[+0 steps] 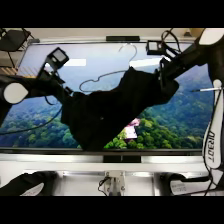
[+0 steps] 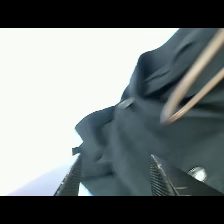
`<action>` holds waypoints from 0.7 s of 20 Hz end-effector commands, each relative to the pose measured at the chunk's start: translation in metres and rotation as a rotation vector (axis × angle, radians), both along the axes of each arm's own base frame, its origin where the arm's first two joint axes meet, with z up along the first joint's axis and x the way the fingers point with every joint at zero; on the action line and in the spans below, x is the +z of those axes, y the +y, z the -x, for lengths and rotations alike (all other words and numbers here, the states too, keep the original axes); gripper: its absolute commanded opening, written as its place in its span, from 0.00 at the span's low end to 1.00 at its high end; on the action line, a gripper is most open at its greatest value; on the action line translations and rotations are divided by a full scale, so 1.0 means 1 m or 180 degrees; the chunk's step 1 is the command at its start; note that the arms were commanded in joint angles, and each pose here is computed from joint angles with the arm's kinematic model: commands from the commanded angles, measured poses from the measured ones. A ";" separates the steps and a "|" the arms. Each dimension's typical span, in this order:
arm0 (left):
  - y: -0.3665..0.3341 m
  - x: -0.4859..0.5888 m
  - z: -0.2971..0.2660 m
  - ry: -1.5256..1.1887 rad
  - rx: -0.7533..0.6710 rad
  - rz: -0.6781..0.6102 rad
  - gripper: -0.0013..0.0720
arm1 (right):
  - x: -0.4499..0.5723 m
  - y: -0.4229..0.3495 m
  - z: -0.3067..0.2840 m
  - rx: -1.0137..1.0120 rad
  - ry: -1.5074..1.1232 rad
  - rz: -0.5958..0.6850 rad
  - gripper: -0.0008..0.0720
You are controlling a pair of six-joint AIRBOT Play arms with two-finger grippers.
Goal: Fold the shirts.
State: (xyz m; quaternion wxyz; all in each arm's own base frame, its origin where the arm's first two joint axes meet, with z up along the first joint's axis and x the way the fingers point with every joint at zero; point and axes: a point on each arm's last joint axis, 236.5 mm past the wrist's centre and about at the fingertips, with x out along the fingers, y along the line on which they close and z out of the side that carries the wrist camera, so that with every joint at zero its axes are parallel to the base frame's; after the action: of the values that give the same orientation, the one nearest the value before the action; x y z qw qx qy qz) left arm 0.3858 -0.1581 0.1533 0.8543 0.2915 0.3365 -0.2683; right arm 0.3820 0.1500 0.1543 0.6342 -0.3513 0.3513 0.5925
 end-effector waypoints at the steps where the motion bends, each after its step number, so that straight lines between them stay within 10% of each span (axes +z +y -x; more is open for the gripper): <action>1: 0.049 -0.004 -0.003 0.0147 0.0327 -0.0072 0.73 | 0.001 0.000 0.005 -0.0095 0.0109 -0.0004 0.08; 11: -0.005 -0.123 -0.054 0.1663 0.1593 0.2029 0.60 | -0.004 -0.008 0.003 -0.0975 0.0567 0.0087 0.08; 14: -0.045 -0.157 -0.080 0.1824 0.1536 0.2163 0.85 | -0.004 -0.009 0.004 -0.1029 0.0619 0.0091 0.08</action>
State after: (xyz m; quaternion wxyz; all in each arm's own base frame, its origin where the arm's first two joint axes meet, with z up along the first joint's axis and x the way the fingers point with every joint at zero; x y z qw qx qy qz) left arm 0.4428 -0.1669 0.0266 0.8295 -0.1064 0.5017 -0.2212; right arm 0.3789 0.1426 0.1508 0.6736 -0.2608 0.4518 0.5236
